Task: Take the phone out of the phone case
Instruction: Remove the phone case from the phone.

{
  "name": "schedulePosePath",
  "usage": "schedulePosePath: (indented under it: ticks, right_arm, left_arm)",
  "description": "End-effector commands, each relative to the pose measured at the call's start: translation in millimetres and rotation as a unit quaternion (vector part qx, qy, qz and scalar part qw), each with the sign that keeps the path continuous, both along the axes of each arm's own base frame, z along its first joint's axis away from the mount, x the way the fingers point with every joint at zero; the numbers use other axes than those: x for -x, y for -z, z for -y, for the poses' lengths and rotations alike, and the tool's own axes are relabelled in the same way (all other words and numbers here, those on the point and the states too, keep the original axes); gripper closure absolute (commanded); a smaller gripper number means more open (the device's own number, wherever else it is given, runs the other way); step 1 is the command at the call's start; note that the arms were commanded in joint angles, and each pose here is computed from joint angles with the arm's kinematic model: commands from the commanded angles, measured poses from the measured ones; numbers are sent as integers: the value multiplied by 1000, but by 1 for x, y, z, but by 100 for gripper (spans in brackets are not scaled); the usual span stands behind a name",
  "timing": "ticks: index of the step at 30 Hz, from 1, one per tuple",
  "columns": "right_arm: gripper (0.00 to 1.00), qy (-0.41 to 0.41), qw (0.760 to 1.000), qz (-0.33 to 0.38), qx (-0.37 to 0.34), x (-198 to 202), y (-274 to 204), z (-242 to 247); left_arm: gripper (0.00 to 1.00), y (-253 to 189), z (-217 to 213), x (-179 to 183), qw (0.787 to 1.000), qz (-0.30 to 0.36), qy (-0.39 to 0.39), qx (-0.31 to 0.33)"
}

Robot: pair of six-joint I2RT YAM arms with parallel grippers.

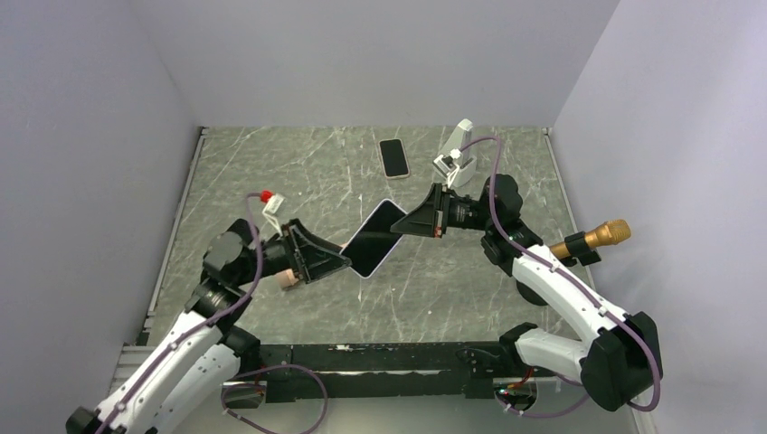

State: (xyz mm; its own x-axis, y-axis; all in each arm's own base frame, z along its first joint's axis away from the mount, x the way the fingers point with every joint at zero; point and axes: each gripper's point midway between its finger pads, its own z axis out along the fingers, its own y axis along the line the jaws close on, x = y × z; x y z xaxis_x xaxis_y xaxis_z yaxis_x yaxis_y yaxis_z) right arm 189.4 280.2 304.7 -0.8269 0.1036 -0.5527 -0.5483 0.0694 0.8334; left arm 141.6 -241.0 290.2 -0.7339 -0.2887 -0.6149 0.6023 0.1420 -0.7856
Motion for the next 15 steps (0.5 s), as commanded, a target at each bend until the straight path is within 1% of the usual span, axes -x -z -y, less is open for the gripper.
schedulePosePath:
  ticks: [1,3,7,13,15]
  right_arm:
    - [100,22,999,-2,-50,-2,-32,6]
    - [100,16,998,-4,-63,0,-37,9]
    - [100,-1,997,-2,-75,4,-45,9]
    - [100,-10,997,-4,-79,7,-48,10]
    - [100,-14,997,-5,-79,9,-48,10]
  left_arm:
    - [8,-11,-18,-12,996,21,-87,12]
    - [9,-8,-17,-10,997,11,-78,18]
    - [20,-8,-13,-6,998,3,-59,30]
    - [42,-15,-10,-3,998,20,-40,38]
    - [47,-18,-10,-1,998,28,-34,41]
